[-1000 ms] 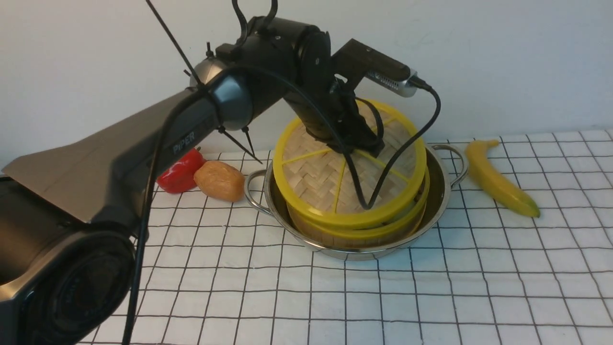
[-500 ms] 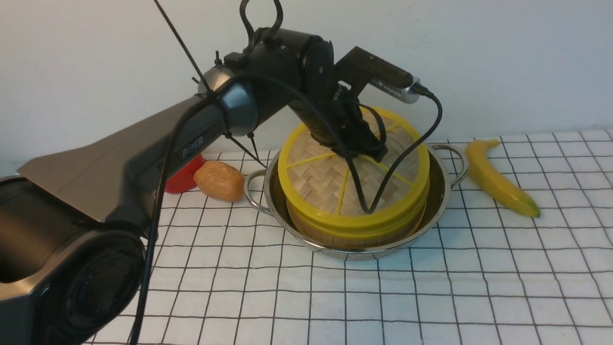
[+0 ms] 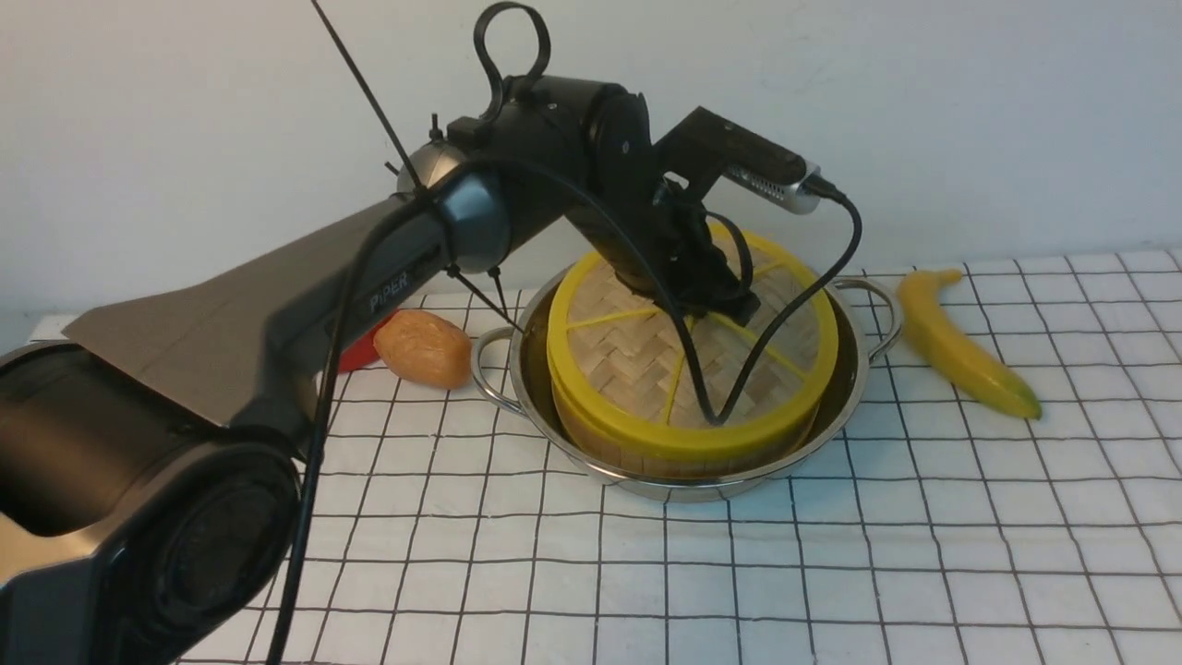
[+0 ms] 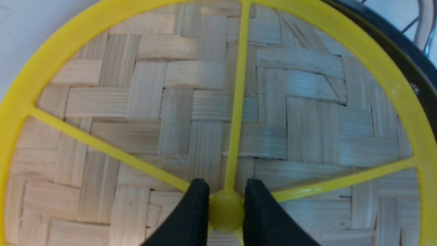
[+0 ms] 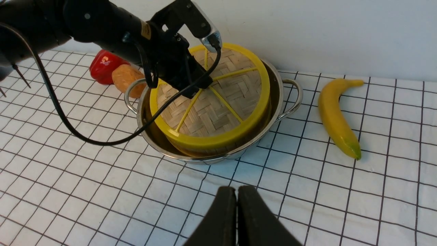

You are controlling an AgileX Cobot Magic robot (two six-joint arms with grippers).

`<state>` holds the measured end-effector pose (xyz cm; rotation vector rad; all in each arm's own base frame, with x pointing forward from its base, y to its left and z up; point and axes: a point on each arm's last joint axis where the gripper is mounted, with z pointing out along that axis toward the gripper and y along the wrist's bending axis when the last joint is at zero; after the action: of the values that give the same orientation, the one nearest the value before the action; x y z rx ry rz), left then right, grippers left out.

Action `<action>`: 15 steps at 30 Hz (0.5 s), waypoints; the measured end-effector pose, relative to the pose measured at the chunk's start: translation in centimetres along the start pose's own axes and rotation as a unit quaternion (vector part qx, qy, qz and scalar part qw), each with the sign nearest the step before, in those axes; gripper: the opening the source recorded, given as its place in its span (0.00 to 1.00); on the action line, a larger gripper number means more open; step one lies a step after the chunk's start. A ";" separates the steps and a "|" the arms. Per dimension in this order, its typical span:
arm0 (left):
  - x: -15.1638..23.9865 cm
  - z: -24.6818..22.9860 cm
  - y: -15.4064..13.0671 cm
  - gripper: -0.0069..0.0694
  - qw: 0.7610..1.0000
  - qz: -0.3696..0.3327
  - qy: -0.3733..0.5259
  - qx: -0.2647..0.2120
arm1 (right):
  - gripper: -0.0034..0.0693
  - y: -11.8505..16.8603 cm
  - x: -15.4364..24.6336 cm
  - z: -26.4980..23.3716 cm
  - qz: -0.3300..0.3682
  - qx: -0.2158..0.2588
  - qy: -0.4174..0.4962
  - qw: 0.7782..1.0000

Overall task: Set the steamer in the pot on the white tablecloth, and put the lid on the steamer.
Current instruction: 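Place the yellow bamboo steamer lid onto the steamer in the pot with the left gripper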

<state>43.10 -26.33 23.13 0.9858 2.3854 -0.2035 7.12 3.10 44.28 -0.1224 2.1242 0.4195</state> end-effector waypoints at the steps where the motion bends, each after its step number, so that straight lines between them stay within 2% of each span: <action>1: 0.0 0.0 0.0 0.25 1.000 0.001 0.000 -0.001 | 0.09 0.0 0.0 0.0 0.000 0.000 0.000 1.000; 15: 0.0 0.1 0.1 0.25 1.000 0.000 0.002 -0.019 | 0.10 0.0 0.0 0.0 0.001 -0.001 0.000 1.000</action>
<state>43.22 -26.33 23.05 0.9706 2.3835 -0.1561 7.12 3.13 44.29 -0.1219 2.1243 0.4239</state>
